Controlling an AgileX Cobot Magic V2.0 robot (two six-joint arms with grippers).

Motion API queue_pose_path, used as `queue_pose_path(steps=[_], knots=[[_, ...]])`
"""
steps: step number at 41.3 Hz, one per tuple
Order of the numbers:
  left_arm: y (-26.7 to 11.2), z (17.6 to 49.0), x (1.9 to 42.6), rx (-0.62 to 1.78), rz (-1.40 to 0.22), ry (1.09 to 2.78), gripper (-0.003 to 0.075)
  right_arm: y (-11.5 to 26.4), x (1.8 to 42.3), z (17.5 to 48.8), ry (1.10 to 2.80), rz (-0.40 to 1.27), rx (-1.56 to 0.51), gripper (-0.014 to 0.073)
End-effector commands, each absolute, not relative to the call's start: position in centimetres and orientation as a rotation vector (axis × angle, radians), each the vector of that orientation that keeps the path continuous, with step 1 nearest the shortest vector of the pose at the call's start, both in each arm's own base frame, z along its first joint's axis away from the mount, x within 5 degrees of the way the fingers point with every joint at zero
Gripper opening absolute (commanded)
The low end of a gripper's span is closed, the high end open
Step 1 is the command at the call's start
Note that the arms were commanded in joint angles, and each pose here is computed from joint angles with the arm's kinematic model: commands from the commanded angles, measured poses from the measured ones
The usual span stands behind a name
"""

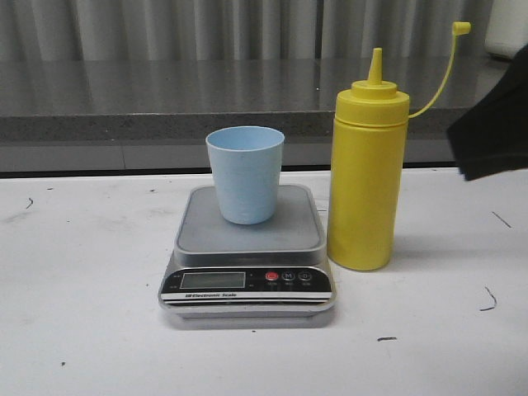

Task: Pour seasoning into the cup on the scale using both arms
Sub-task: 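Reach the right gripper to the yellow squeeze bottle and grasp it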

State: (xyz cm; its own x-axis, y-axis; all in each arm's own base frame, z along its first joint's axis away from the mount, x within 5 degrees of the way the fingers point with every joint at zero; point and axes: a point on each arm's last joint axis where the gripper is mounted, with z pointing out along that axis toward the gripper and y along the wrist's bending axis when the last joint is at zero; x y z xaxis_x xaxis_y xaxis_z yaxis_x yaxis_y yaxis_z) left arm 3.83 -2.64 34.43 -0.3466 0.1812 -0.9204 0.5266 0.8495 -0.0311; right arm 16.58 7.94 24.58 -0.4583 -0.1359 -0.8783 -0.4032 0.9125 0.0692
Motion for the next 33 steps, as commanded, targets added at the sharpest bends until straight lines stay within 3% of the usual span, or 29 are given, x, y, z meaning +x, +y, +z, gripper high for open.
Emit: queue_pose_path(steps=[1, 15, 33], knots=[[-2.8, 35.8, 4.0, 0.492, -0.422, 1.831, 0.0364, 8.8, 17.6, 24.7, 1.853, 0.332, -0.365, 0.0606], [-2.8, 35.8, 4.0, 0.492, -0.422, 1.831, 0.0364, 10.4, 20.9, 20.2, 1.717, 0.266, -0.331, 0.0606], [-2.8, 35.8, 4.0, 0.492, -0.422, 1.831, 0.0364, 11.9, 23.9, 17.1, 1.574, 0.340, -0.229, 0.0606]])
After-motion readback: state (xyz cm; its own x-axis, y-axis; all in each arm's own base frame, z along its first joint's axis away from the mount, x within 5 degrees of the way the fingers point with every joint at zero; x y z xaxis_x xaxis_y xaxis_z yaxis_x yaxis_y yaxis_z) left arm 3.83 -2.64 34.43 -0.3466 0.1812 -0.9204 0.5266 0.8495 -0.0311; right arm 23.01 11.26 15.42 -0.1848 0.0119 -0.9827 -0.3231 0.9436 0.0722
